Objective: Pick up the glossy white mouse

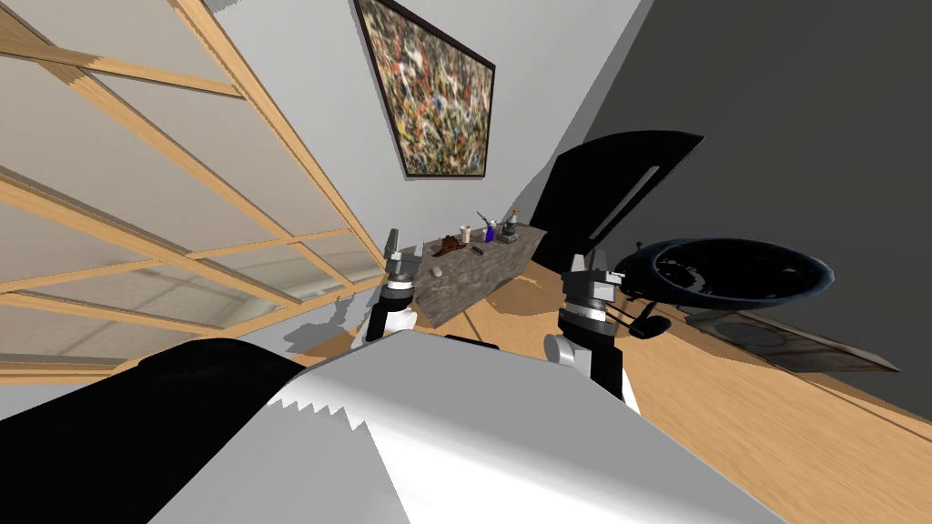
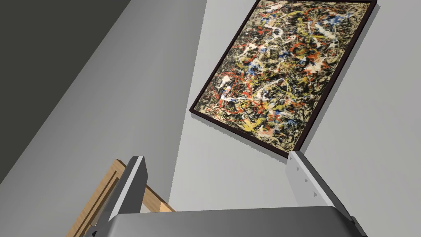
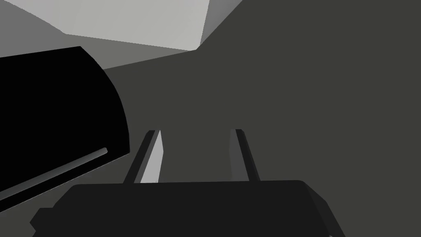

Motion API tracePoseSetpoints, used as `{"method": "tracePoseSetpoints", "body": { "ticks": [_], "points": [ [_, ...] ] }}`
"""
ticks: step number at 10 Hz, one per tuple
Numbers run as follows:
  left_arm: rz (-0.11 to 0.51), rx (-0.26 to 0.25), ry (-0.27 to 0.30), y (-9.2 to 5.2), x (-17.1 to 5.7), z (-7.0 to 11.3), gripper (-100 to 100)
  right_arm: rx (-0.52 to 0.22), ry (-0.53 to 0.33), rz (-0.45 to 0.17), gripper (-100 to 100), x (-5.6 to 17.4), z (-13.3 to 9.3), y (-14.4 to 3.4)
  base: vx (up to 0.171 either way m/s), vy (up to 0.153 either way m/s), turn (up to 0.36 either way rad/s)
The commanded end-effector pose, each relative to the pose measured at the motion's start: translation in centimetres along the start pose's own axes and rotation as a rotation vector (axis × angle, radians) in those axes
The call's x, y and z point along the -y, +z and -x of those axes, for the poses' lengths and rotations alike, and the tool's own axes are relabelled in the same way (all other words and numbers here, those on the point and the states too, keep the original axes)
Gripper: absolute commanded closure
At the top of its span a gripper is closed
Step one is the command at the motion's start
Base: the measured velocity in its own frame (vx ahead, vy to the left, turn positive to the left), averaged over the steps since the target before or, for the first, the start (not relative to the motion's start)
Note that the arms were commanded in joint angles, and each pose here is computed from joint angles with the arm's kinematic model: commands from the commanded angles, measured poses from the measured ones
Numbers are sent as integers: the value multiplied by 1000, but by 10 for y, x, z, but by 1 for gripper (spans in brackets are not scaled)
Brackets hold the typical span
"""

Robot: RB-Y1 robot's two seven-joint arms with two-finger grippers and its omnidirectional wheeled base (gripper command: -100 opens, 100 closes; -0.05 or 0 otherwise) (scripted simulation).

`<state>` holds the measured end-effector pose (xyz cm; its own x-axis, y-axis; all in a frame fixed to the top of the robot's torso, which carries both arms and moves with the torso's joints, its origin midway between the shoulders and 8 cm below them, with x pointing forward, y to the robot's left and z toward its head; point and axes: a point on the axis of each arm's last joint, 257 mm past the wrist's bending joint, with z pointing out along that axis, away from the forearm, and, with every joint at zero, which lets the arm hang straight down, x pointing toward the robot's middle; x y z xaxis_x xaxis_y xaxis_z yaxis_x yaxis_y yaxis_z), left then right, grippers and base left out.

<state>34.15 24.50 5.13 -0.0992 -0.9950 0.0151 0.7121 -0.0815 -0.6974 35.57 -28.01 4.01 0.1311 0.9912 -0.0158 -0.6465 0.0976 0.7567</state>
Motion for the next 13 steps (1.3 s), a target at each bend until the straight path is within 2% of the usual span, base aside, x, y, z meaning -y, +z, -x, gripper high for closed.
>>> {"method": "tracePoseSetpoints", "body": {
  "ticks": [1,2,7,8,9,12,13],
  "points": [
    [26,-32,-13,3,-7,-2,-100,0,0,0,0,0,0,0,-31,7,18],
    [46,-46,-29,6,-13,-2,-100,0,0,0,0,0,0,0,-45,14,31],
    [114,-129,-36,10,-29,-8,-100,0,0,0,0,0,0,0,-41,11,6],
    [146,-147,-49,12,-38,-8,-100,0,0,0,0,0,0,0,-39,13,2],
    [151,-163,-41,12,-39,-10,-100,0,0,0,0,0,0,0,-38,14,0],
    [230,-209,-53,15,-59,-10,-100,0,0,0,0,0,0,0,-36,17,-8],
    [237,-229,-41,14,-59,-12,-100,0,0,0,0,0,0,0,-29,12,-11]
  ]
}}
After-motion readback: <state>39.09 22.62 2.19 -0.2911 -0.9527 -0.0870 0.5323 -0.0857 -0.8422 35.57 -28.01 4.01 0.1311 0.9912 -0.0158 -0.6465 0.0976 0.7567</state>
